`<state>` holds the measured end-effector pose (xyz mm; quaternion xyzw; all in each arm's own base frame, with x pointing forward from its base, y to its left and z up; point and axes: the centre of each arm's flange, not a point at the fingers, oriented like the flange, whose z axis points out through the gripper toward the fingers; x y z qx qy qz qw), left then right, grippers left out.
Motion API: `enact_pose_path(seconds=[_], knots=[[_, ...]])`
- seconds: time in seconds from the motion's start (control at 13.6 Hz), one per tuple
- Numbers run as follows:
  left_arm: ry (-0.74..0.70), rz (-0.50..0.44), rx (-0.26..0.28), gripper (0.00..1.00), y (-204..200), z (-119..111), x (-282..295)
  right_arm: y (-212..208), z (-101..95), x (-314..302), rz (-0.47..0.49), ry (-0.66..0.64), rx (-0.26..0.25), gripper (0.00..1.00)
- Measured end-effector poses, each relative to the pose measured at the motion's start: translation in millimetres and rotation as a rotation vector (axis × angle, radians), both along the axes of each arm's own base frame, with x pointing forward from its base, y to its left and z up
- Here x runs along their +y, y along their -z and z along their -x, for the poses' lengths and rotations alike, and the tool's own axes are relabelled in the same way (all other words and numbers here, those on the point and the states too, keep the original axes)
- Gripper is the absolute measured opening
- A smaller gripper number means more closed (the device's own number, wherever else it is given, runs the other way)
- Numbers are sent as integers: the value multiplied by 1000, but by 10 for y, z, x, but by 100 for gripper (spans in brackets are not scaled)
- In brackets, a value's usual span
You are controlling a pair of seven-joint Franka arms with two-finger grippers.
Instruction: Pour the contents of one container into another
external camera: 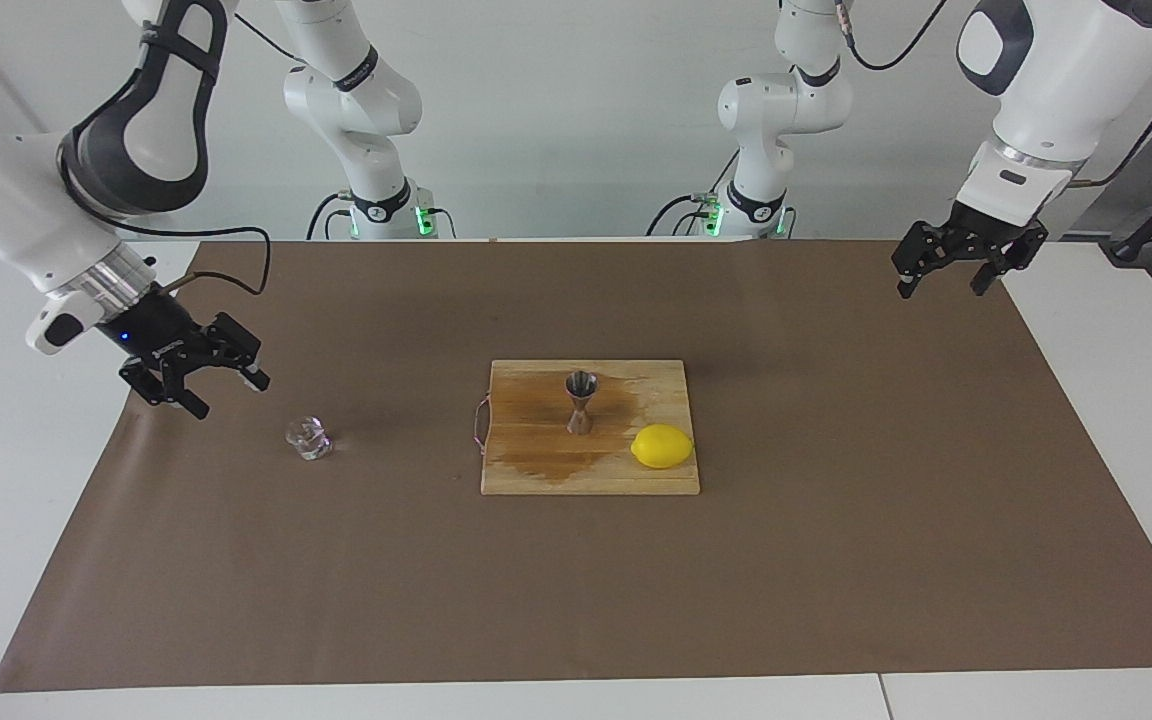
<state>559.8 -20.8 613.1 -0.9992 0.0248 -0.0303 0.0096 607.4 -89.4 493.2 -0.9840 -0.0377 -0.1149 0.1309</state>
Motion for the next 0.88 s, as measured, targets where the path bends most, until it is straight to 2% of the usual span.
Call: enact_pose_path(seconds=[0.15, 0.29, 0.44, 0.66, 0.88], knots=[[0, 0, 0, 100, 0, 0, 0, -122, 6, 223, 110, 91, 32, 100], [0, 0, 0, 100, 0, 0, 0, -260, 8, 411, 168, 162, 32, 100], [0, 0, 0, 100, 0, 0, 0, -514, 86, 517, 242, 217, 67, 100], [0, 0, 0, 100, 0, 0, 0, -1086, 333, 459, 259, 238, 138, 100], [0, 0, 0, 100, 0, 0, 0, -1334, 481, 330, 258, 261, 158, 100]])
